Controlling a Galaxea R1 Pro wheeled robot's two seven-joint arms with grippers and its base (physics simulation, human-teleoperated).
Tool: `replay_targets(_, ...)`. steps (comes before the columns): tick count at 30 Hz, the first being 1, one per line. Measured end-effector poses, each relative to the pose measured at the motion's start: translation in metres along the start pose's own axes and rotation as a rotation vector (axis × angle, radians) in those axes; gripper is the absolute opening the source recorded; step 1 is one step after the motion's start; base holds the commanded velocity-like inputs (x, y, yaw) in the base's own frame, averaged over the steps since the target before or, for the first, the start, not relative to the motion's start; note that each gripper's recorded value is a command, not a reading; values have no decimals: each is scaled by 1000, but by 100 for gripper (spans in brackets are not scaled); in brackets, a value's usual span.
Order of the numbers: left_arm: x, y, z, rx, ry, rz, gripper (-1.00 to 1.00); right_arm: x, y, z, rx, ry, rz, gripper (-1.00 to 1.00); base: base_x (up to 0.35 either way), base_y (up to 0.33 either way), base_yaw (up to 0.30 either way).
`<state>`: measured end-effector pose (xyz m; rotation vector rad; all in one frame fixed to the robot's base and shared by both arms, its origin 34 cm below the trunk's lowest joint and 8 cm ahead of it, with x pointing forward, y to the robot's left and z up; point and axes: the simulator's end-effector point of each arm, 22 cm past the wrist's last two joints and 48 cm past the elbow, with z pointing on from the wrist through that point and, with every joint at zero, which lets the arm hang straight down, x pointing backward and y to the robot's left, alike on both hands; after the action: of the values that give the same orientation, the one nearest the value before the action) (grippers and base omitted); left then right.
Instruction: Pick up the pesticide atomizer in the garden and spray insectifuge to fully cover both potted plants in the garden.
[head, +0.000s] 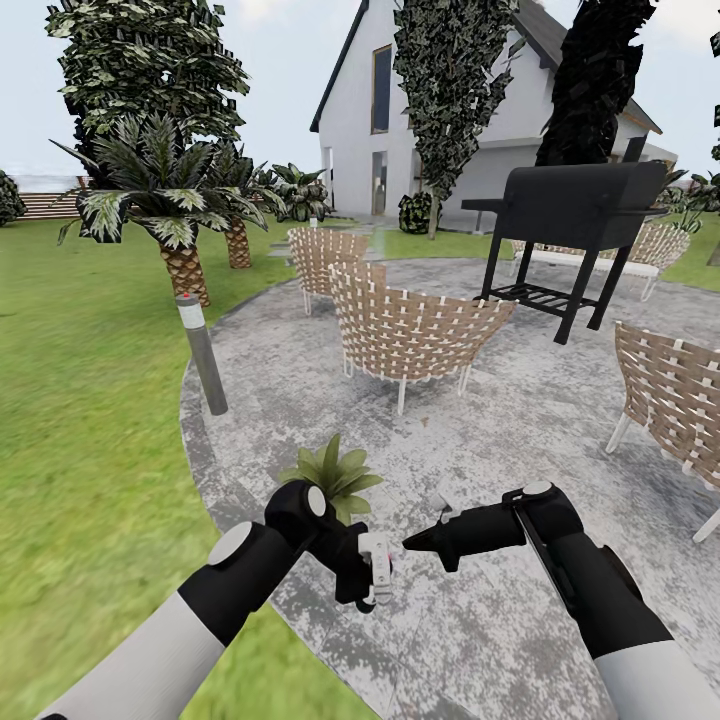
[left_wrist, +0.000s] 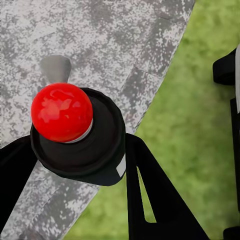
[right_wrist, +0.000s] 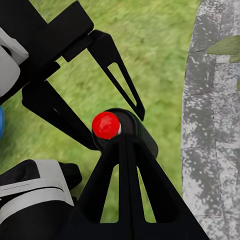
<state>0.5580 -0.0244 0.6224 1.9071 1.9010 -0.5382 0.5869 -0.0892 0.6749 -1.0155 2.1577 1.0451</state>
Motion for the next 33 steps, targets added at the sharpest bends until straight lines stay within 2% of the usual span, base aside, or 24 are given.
replay_targets(26,-8,0,0,-3,-9,8,-100,-1,1,1,-2,-1,-1,-100,0,0,0)
replay_targets(33,-19,-2,2,2,-26,16,-100,-1,1,1,-3,-2,-1,-100,0,0,0)
